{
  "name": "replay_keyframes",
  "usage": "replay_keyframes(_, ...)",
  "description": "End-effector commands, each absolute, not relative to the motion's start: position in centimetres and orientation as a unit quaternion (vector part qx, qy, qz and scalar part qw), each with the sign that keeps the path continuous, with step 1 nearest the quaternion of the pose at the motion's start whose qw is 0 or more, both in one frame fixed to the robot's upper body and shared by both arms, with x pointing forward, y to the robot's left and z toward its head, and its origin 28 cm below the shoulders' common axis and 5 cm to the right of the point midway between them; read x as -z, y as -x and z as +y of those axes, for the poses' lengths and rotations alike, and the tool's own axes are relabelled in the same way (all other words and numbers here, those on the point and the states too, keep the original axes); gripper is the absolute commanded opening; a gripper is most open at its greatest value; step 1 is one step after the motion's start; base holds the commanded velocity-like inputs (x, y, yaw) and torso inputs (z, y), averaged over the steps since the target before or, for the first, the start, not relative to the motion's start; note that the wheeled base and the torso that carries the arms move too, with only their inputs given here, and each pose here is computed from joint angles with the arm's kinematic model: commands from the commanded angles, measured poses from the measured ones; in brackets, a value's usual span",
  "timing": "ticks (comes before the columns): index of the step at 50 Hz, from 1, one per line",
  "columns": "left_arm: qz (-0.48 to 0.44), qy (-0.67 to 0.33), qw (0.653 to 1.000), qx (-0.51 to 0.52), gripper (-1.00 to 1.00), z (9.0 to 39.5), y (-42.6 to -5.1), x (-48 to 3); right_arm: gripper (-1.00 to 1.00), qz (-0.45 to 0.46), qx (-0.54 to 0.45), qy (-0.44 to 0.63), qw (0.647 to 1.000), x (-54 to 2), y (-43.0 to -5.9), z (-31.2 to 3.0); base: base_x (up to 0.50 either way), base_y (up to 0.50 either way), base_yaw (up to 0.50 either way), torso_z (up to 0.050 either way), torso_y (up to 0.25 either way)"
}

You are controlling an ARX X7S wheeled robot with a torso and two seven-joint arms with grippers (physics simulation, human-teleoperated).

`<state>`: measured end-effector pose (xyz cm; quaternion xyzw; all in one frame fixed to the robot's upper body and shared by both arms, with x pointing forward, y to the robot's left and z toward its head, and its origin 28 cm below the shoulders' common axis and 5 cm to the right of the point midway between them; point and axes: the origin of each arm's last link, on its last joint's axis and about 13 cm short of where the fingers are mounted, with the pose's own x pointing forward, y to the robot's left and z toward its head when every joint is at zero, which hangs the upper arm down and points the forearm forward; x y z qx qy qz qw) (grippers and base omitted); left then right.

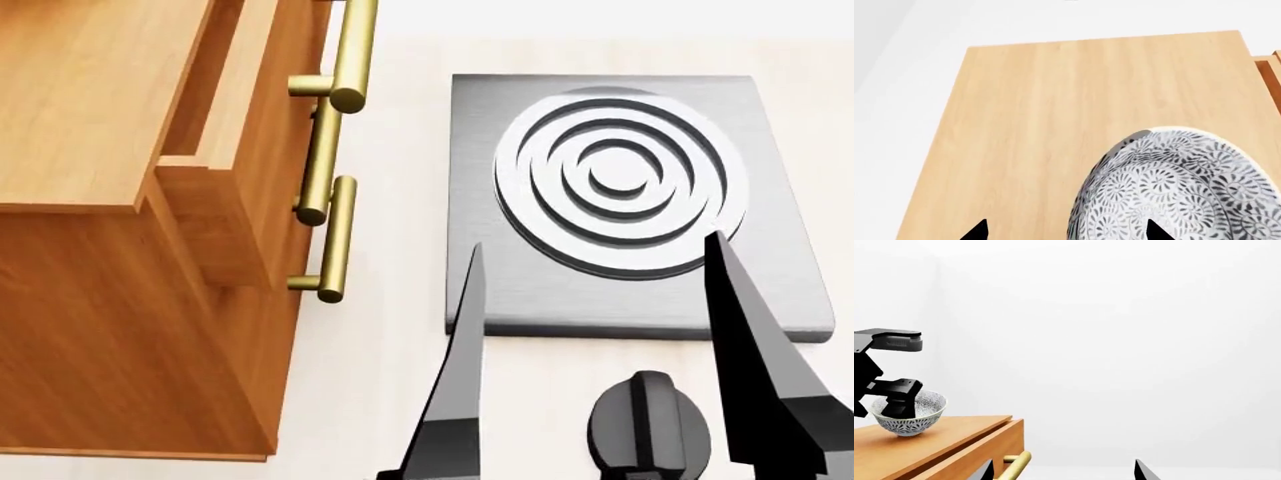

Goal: Pick the akita bowl on the wooden cabinet and place it on the plate.

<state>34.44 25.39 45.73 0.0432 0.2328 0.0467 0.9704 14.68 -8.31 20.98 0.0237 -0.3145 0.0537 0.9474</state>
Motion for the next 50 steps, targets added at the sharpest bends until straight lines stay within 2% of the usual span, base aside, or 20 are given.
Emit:
replay_keyframes(1, 0.264, -0.085, 0.958, -0.072, 1.0, 26.1, -35.2, -44.0, 1.0, -0.315, -0.053, -0.024, 0.947, -21.0, -14.7, -8.3, 0.0, 0.0, 0.0, 0.0, 0.0)
replay_keyframes(4, 0.251, -0.087, 0.962, -0.068, 1.0, 26.1, -35.3, -44.2, 1.0, -0.316, -0.052, -0.025, 0.947, -21.0, -14.7, -8.3, 0.0, 0.0, 0.0, 0.0, -0.003)
replay_keyframes(5, 0.238, -0.104, 0.963, -0.068, -1.0, 26.0, -35.5, -44.4, 1.0, -0.315, -0.052, -0.025, 0.947, -21.0, -14.7, -8.4, 0.0, 0.0, 0.0, 0.0, 0.0)
replay_keyframes(6, 0.238, -0.105, 0.963, -0.07, -1.0, 26.0, -35.5, -44.4, 1.0, -0.316, -0.052, -0.025, 0.947, -21.0, -14.7, -8.4, 0.0, 0.0, 0.0, 0.0, 0.0)
replay_keyframes(7, 0.231, -0.148, 0.957, -0.094, -1.0, 26.0, -35.6, -44.5, 1.0, -0.316, -0.052, -0.025, 0.947, -21.0, -14.7, -8.4, 0.0, 0.0, 0.0, 0.0, 0.0)
replay_keyframes(14, 0.218, -0.148, 0.96, -0.099, -1.0, 26.0, -35.6, -44.8, 1.0, -0.315, -0.051, -0.025, 0.948, -21.0, -14.7, -8.4, 0.0, 0.0, 0.0, 0.0, -0.003)
replay_keyframes(16, 0.211, -0.19, 0.951, -0.119, -1.0, 26.1, -35.7, -45.0, 1.0, -0.315, -0.051, -0.025, 0.947, -21.0, -14.7, -8.4, 0.0, 0.0, 0.0, 0.0, 0.0)
replay_keyframes(38, 0.162, -0.208, 0.957, -0.123, -1.0, 25.4, -35.4, -46.7, 1.0, -0.317, -0.051, -0.023, 0.947, -21.0, -14.6, -8.4, 0.0, 0.0, 0.0, 0.0, -0.002)
replay_keyframes(50, 0.084, -0.236, 0.961, -0.115, -1.0, 24.1, -35.3, -48.6, 1.0, -0.318, -0.048, -0.022, 0.946, -21.1, -14.6, -8.5, 0.0, 0.0, 0.0, 0.0, 0.0)
